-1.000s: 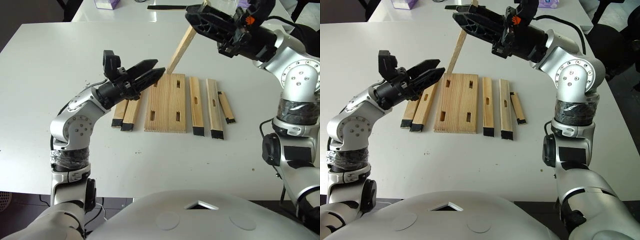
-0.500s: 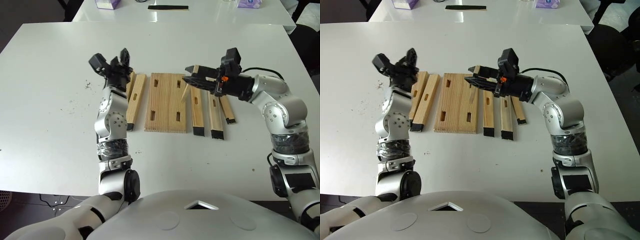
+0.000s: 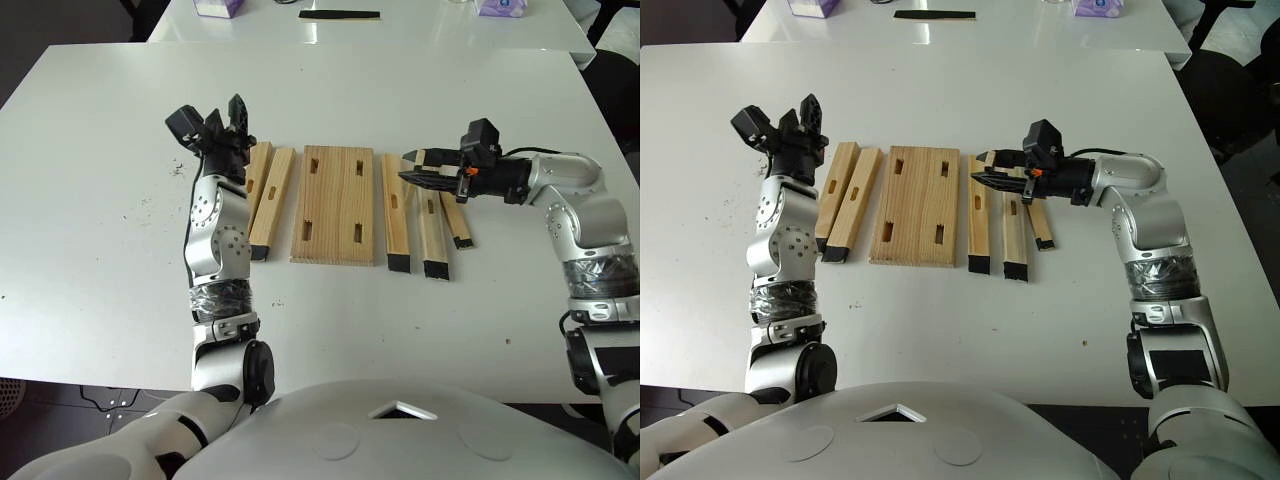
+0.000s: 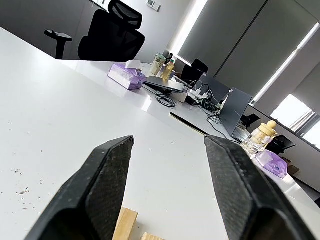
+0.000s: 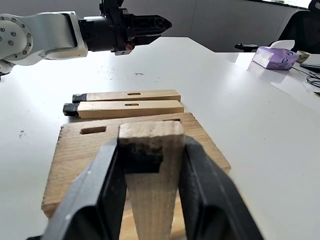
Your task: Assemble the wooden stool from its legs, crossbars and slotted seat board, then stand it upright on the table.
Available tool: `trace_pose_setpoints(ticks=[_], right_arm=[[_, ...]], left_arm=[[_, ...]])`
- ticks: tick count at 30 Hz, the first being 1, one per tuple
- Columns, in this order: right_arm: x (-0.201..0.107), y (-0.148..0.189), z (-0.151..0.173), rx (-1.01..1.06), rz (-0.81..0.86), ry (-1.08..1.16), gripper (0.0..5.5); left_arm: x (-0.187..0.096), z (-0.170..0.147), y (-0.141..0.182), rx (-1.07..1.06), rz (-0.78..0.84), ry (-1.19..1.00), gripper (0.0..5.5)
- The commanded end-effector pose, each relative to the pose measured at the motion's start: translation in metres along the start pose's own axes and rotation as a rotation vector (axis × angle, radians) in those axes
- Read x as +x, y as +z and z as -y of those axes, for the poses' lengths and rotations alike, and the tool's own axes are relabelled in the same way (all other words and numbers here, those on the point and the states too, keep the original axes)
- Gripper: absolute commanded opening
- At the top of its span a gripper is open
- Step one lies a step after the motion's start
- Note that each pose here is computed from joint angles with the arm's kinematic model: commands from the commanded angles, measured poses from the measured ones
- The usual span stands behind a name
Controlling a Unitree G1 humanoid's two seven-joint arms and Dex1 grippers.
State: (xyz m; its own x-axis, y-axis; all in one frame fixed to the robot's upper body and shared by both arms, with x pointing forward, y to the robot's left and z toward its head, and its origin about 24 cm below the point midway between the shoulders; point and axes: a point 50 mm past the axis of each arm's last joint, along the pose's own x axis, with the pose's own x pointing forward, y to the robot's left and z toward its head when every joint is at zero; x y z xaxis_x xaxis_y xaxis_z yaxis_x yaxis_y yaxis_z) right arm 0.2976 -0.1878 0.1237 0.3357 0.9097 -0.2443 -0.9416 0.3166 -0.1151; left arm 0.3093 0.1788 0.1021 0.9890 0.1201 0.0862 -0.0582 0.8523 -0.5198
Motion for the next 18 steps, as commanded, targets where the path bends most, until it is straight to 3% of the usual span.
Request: trace_pose_setpoints(ticks=[1, 18], right_arm=[[-0.009, 0.009, 0.011, -0.049, -0.006, 0.008, 1.30], [-0.027, -0.001, 0.019, -0.039, -0.017, 0.047, 1.30]], left_arm=[[0.001, -0.002, 0.000, 0.016, 0.008, 0.006, 2.64], [-0.002, -0.012, -0.008, 0.034, 0.003, 0.032, 2.64]])
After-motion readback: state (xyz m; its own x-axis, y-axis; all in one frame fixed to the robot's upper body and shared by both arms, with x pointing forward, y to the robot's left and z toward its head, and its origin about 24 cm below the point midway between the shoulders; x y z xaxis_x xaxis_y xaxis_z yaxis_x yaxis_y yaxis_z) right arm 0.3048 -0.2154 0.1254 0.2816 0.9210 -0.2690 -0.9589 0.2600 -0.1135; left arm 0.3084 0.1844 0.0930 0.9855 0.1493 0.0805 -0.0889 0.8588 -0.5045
